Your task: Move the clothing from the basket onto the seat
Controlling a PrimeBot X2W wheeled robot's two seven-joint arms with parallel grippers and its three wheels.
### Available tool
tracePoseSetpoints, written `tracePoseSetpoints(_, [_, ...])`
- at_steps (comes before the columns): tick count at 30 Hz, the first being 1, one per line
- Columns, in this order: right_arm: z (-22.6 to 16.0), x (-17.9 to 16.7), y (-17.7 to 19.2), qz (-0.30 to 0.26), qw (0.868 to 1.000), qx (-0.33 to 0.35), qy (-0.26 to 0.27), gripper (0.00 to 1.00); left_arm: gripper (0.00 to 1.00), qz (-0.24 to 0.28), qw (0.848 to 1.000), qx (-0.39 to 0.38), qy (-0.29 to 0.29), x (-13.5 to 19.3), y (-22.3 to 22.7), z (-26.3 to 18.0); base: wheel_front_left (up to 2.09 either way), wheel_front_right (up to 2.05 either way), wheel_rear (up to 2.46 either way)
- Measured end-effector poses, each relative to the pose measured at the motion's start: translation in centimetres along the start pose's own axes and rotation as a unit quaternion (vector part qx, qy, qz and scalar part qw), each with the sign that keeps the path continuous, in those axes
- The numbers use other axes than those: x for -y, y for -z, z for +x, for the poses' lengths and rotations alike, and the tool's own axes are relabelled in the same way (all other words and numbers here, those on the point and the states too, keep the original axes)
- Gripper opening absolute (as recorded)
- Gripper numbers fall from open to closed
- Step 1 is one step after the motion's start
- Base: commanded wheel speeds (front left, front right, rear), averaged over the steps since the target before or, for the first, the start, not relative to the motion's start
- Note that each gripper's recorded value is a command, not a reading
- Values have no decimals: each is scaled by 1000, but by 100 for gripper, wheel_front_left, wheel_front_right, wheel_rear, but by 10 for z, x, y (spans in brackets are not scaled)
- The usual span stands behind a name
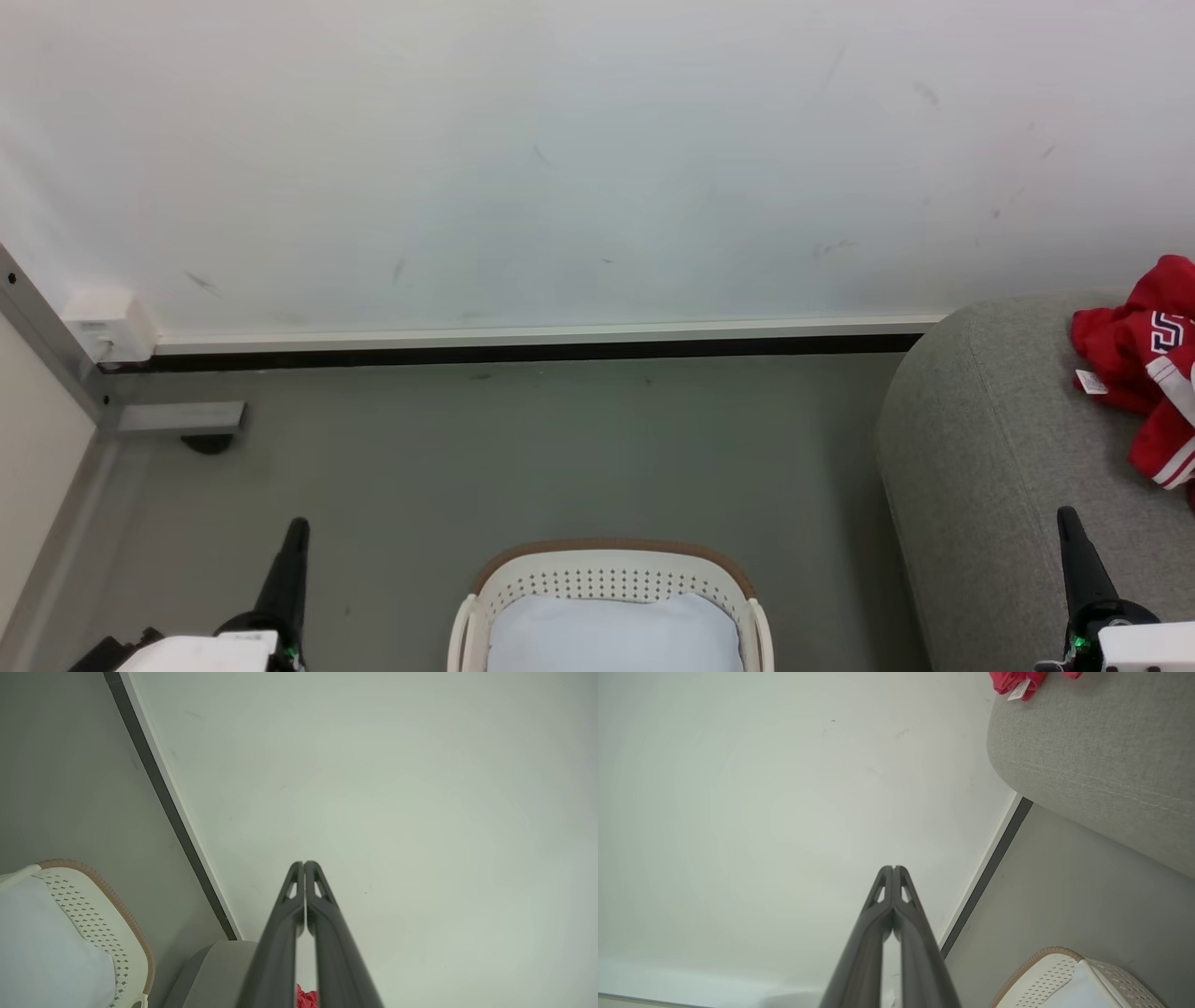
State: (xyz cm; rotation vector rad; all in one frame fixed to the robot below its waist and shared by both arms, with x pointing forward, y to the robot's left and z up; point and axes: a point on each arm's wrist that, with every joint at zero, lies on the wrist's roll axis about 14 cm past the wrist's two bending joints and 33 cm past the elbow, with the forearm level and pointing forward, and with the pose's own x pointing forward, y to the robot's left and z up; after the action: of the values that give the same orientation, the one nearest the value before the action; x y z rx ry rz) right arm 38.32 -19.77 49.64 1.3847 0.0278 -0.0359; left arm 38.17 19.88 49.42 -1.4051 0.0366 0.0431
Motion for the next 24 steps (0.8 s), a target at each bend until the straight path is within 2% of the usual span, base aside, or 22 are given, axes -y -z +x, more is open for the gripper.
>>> tracePoseSetpoints(24, [4,-6,-2,95,995,-4,-15,0,0,-81,997,-3,20,9,-2,5,0,0,0])
